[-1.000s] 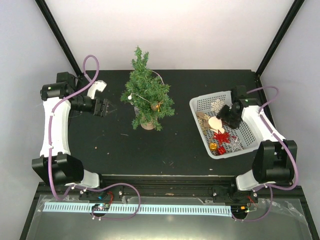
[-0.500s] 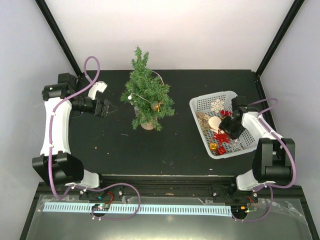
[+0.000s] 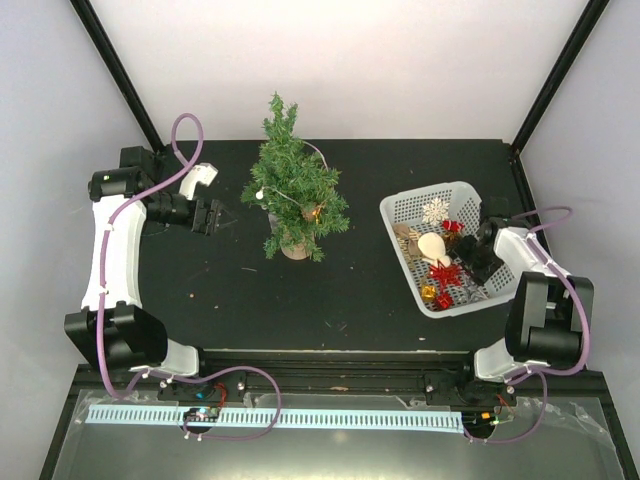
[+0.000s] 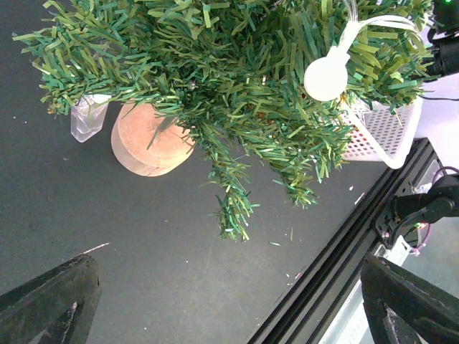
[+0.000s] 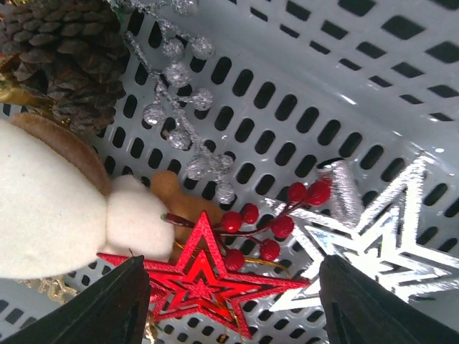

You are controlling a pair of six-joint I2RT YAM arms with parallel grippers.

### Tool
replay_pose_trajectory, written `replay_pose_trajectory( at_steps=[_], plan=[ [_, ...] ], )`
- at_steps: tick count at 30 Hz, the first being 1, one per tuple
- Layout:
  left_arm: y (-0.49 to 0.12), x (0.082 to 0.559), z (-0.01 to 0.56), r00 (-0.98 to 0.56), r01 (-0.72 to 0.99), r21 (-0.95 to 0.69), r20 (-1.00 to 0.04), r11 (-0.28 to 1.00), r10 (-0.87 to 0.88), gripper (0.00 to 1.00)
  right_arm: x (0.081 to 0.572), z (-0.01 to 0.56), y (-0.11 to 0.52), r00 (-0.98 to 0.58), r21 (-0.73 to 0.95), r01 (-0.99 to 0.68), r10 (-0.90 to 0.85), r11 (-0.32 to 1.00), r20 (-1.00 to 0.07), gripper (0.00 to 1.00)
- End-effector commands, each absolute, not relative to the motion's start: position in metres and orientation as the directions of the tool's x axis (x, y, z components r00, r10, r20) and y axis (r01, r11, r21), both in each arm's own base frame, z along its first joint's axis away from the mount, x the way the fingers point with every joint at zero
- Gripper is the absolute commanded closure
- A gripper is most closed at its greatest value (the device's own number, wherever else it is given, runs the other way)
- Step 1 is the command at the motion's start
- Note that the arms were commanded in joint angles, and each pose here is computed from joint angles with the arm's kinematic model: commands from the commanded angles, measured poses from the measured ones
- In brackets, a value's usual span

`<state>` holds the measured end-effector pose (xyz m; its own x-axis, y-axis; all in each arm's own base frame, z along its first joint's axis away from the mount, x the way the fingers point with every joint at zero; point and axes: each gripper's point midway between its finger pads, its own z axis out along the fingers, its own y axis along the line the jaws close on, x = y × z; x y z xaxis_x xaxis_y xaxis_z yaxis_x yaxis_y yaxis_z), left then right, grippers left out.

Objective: Decorate the small christmas tree

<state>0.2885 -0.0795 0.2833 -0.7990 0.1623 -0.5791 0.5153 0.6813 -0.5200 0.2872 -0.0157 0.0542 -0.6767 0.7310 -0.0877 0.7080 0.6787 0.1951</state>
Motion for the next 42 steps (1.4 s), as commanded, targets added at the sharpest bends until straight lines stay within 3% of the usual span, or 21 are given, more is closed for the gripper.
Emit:
replay_pose_trajectory(
  at_steps=[1,10,19,25,36,42],
  plan=[
    [-0.082,0.288,0.286,-0.794,0.523,-0.523,-0.586,0.673,0.161,0.01,0.303,0.049,-0.016,-0.681,0.251,0.690,0.726,0.679,-0.091,0.35],
    [-0.083,0.285,0.285,-0.796,0.523,-0.525,-0.583,0.671,0.164,0.01,0.307,0.029,-0.001,-0.700,0.315,0.670,0.713,0.673,-0.035,0.47],
    [-0.084,0.284,0.284,-0.796,0.523,-0.527,-0.583,0.670,0.162,0.01,0.311,0.034,0.002,-0.713,0.342,0.646,0.700,0.682,-0.047,0.82],
    [-0.083,0.285,0.284,-0.798,0.519,-0.529,-0.581,0.671,0.160,0.01,0.311,0.051,0.002,-0.720,0.359,0.623,0.689,0.694,-0.083,0.96],
    [-0.084,0.286,0.289,-0.791,0.533,-0.515,-0.584,0.672,0.180,0.01,0.311,0.087,0.001,-0.730,0.389,0.573,0.665,0.721,-0.158,0.99],
    [-0.080,0.285,0.296,-0.757,0.571,-0.430,-0.605,0.700,0.246,0.01,0.309,0.105,-0.010,-0.730,0.343,0.560,0.645,0.754,-0.225,0.99]
  ],
)
